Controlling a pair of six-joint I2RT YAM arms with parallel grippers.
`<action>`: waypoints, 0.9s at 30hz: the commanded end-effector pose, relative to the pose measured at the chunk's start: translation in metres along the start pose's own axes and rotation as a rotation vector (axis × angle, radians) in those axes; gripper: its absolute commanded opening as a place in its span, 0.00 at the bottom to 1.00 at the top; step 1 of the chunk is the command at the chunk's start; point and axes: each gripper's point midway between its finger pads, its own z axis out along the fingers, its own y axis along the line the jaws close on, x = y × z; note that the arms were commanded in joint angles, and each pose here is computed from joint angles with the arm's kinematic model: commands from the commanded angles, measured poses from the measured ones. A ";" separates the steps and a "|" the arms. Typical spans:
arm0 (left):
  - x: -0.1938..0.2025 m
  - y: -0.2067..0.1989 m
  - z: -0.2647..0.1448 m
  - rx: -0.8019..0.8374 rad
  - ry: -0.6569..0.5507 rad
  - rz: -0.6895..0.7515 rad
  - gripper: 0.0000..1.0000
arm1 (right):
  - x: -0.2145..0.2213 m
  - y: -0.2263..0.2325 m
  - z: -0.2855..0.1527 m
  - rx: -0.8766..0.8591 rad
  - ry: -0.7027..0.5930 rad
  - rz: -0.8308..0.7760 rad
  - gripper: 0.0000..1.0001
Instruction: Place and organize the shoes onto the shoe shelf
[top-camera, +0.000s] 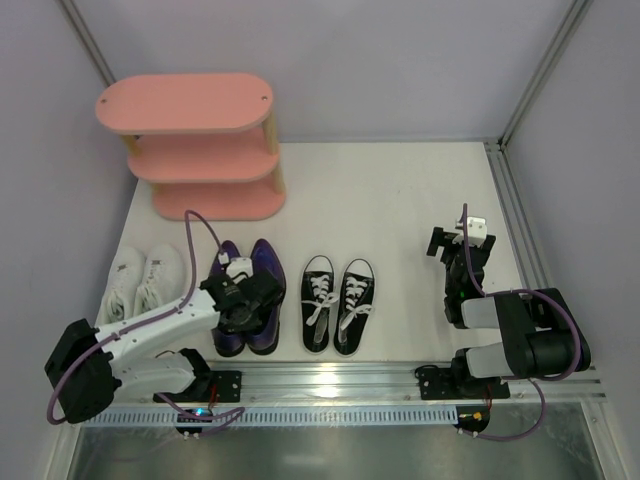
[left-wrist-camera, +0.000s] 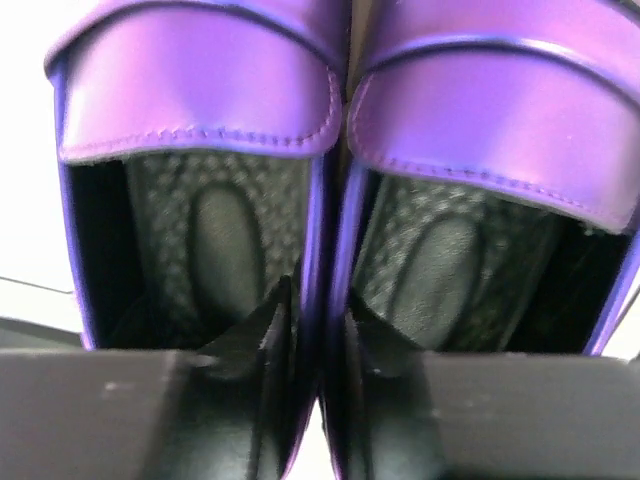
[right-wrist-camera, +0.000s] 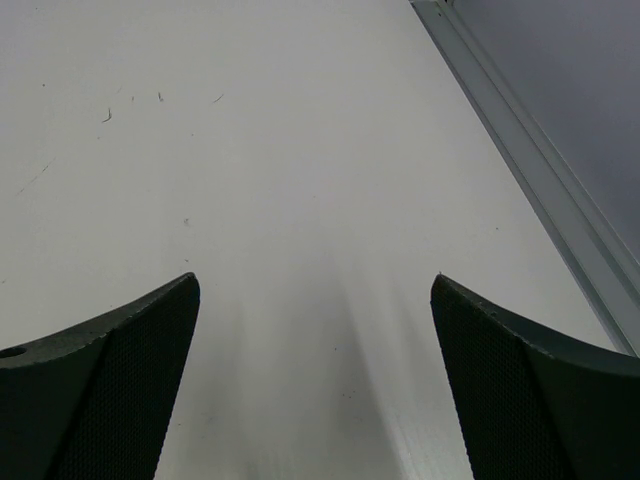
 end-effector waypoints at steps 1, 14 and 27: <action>-0.013 -0.014 0.008 0.021 -0.050 -0.004 0.12 | -0.029 0.002 0.005 -0.004 -0.098 0.056 0.97; -0.103 0.006 -0.084 0.063 -0.334 -0.039 0.00 | -0.028 0.003 0.005 -0.005 -0.097 0.056 0.97; -0.141 0.028 -0.070 0.121 -0.235 0.005 0.00 | -0.028 0.002 0.005 -0.004 -0.097 0.056 0.97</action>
